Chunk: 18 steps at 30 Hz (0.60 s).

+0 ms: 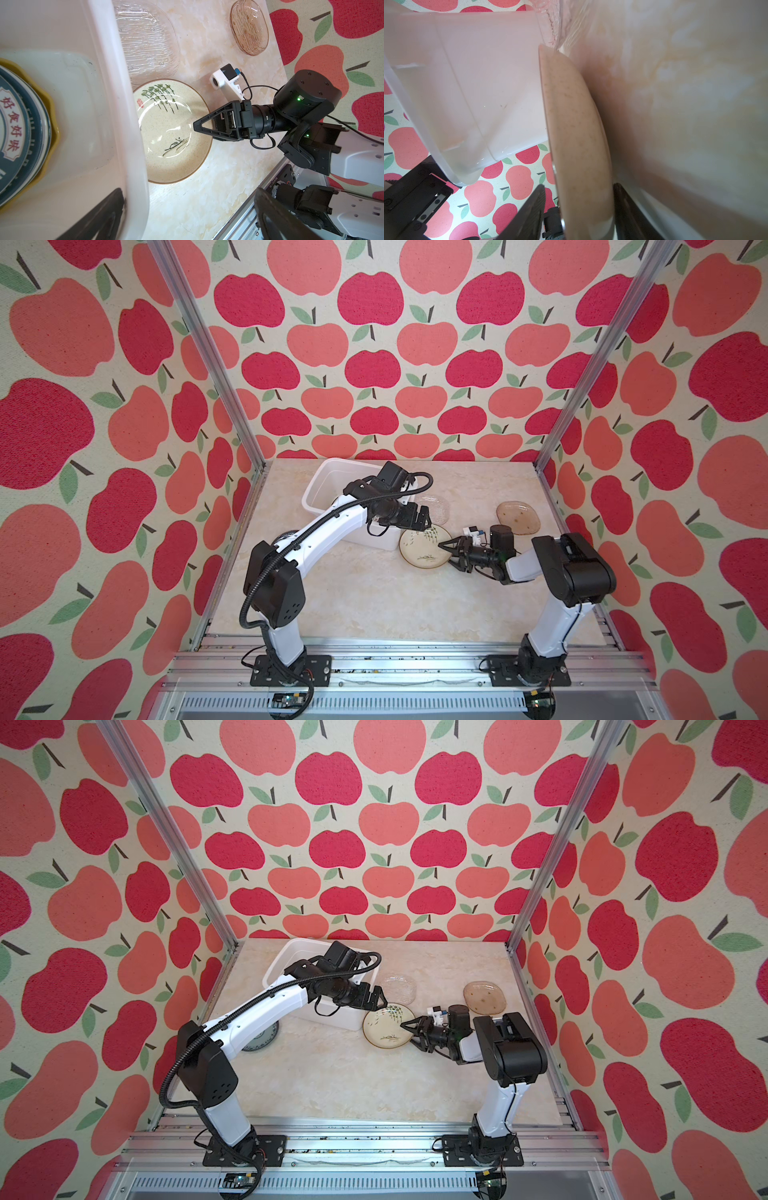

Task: Place the plates into the plastic bin on the countertop
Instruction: 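Tilt the cream plate up on edge with the right gripper beside the left gripper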

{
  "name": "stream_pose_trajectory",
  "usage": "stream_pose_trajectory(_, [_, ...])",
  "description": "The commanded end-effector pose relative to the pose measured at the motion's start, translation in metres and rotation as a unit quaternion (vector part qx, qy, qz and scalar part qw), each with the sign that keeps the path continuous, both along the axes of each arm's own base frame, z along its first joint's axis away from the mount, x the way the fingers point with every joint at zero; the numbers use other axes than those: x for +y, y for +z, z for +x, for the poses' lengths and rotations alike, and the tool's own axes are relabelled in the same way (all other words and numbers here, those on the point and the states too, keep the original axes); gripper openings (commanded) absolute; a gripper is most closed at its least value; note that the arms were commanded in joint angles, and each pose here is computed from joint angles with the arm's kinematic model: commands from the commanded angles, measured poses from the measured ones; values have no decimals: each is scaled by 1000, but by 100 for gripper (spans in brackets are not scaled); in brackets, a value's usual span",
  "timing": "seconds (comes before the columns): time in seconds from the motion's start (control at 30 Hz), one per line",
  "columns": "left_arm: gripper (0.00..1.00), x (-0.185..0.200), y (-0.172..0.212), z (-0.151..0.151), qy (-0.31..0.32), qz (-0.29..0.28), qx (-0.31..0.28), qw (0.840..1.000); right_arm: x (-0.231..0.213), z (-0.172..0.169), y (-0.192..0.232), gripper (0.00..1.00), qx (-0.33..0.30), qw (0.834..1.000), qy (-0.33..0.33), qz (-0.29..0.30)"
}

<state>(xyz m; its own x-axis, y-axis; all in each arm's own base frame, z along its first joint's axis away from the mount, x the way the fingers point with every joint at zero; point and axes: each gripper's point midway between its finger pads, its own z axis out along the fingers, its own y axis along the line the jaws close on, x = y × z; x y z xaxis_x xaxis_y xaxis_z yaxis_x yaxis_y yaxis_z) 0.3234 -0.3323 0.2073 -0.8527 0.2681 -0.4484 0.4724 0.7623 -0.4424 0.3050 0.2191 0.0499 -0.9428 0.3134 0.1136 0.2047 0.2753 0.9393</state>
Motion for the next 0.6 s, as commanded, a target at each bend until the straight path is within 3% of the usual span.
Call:
stream_pose_trajectory(0.0, [99,2,-1,-8,1,7,10,1000,7,1,22,51,-47,998,29,-9])
stream_pose_trajectory(0.27, [99,1,0,-8,0,5,8,1000,-5,-8,20,39,-53,993,52,-96])
stream_pose_trajectory(0.57, [99,1,1,-11,0,6,5,1000,-10,-16,17,35,-52,987,62,-136])
